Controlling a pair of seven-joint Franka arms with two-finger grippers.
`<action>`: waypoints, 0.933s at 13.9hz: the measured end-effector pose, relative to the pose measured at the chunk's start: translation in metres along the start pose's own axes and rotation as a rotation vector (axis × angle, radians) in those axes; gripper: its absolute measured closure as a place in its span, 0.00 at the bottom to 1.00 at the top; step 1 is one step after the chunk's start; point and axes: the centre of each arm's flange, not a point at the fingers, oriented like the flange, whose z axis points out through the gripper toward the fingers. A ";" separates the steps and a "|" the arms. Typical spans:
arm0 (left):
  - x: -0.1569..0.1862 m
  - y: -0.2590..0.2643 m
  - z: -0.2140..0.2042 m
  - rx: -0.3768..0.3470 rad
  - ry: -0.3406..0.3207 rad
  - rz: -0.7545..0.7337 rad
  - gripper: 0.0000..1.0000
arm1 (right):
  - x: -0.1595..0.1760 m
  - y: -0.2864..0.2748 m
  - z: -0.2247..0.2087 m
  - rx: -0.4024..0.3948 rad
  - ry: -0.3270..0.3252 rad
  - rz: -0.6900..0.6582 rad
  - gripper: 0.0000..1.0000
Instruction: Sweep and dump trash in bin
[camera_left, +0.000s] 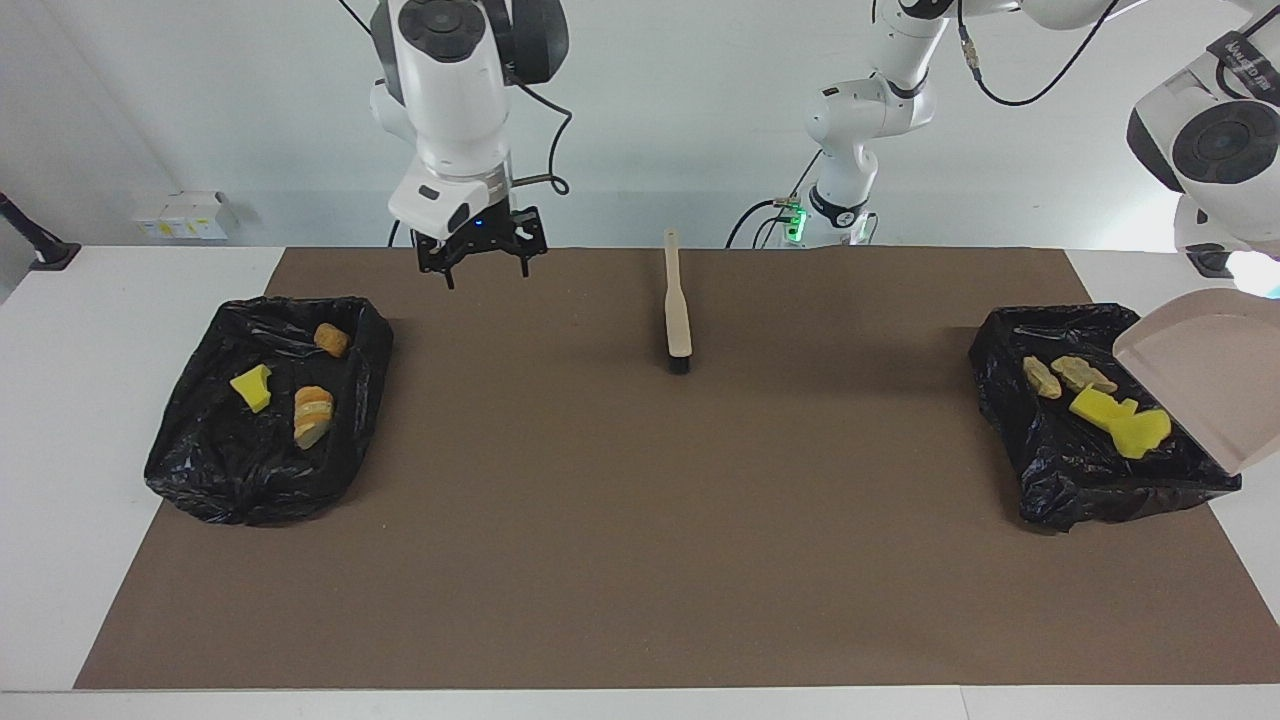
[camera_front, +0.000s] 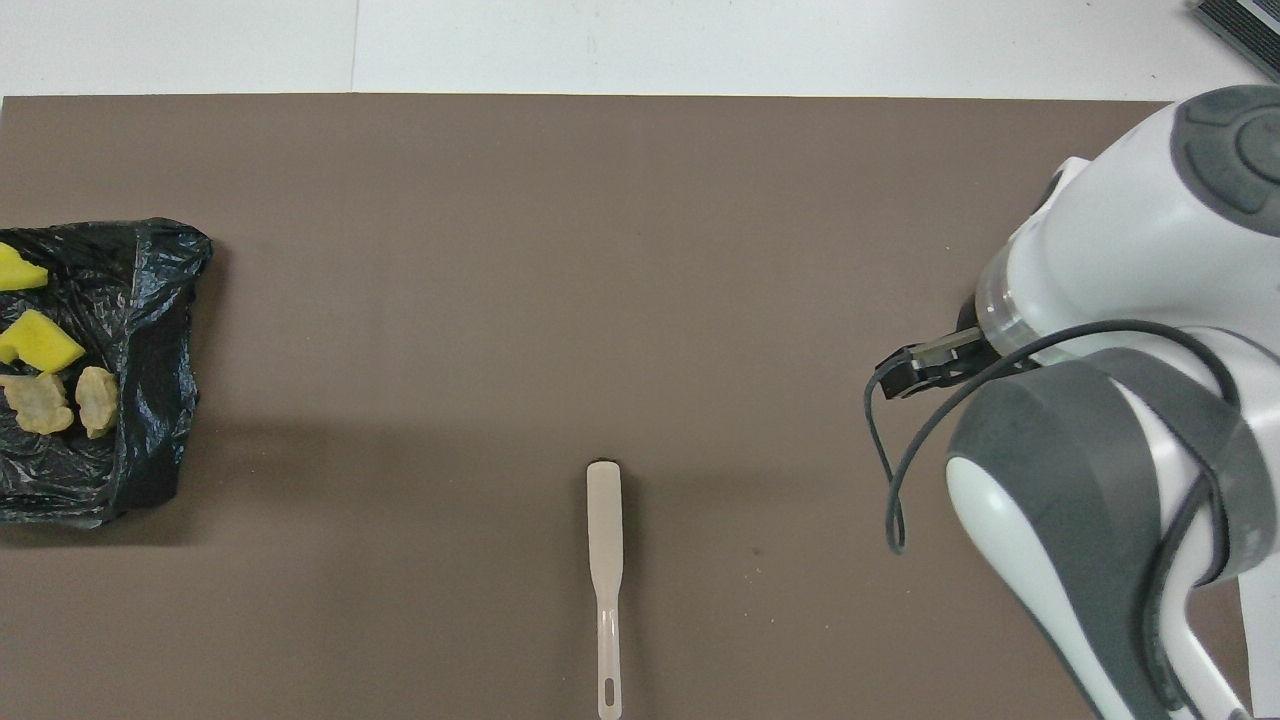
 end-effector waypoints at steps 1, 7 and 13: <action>0.002 0.000 -0.002 0.003 0.003 -0.007 0.69 | -0.001 0.013 -0.003 -0.014 0.007 0.021 0.00; 0.023 0.004 -0.016 -0.066 0.267 -0.147 0.69 | -0.009 0.102 -0.016 0.002 0.037 0.189 0.00; 0.065 0.019 -0.050 -0.294 0.486 -0.453 0.69 | -0.015 0.130 -0.018 0.051 0.047 0.201 0.00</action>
